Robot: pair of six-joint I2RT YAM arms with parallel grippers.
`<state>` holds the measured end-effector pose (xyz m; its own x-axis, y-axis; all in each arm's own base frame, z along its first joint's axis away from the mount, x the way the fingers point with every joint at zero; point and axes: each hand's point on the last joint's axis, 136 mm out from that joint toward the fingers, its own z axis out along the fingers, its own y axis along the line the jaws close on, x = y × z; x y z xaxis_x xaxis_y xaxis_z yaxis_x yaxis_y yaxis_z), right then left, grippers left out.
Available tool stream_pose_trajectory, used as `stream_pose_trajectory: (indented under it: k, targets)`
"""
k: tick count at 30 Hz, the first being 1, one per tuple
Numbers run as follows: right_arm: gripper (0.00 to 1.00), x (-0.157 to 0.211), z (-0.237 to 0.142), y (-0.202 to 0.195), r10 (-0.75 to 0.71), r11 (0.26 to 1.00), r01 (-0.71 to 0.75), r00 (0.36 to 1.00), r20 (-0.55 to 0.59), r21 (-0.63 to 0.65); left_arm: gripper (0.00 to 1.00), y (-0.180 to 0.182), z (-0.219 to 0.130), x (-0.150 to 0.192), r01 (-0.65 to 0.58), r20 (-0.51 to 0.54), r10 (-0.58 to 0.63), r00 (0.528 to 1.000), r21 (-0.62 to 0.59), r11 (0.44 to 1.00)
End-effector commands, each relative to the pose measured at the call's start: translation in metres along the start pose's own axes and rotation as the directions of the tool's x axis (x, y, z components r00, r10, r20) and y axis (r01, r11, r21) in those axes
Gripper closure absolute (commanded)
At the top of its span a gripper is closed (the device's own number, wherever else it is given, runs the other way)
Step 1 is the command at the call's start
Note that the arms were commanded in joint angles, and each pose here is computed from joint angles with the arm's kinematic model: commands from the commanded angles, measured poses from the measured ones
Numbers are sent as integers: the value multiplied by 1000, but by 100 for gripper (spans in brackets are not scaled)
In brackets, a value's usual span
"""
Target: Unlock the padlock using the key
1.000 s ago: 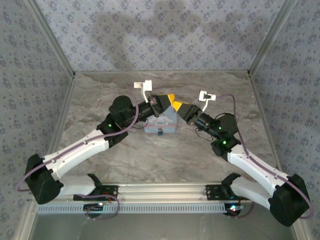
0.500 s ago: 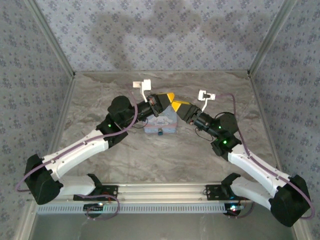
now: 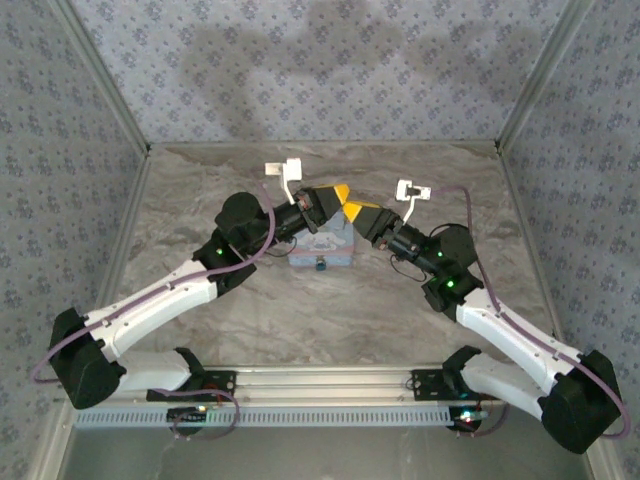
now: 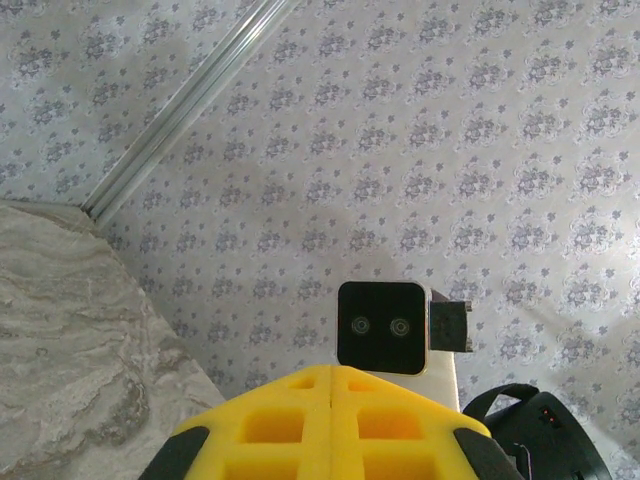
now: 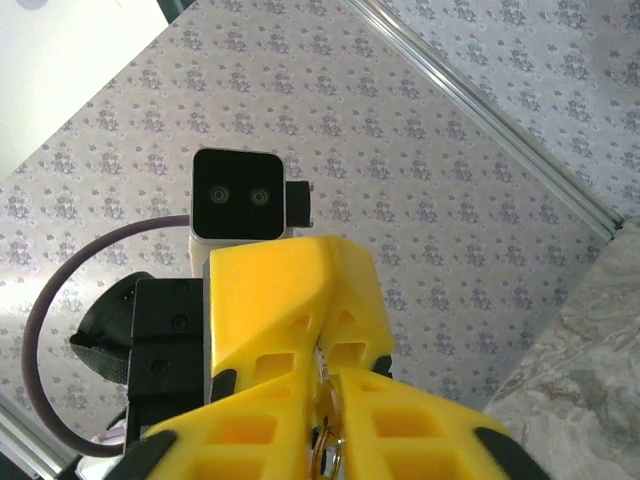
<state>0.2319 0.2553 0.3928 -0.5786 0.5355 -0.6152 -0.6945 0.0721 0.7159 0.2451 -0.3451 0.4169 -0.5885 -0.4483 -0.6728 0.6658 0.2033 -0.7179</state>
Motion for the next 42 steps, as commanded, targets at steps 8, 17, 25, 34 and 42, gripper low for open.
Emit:
stream_pose_trajectory:
  k: [8,17,25,34,42]
  targets:
    - [100,-13,0,22,-74,996,75,997,26,-38,100,-16,-5,-11,-19,40,17,999,40,999]
    - [100,-20,-5,22,-116,993,116,993,21,3,98,-14,-9,-8,-9,29,8,1000,29,1000]
    - [100,-11,-5,20,-143,990,143,989,-36,17,56,-12,-12,-7,-5,-18,5,1000,-5,1000]
    - [100,-1,-11,20,-161,985,167,978,-134,37,48,-11,-19,-8,95,-160,-89,983,28,995]
    - [100,1,-12,24,-178,982,186,969,-172,37,48,-15,-16,7,153,-290,-133,948,46,987]
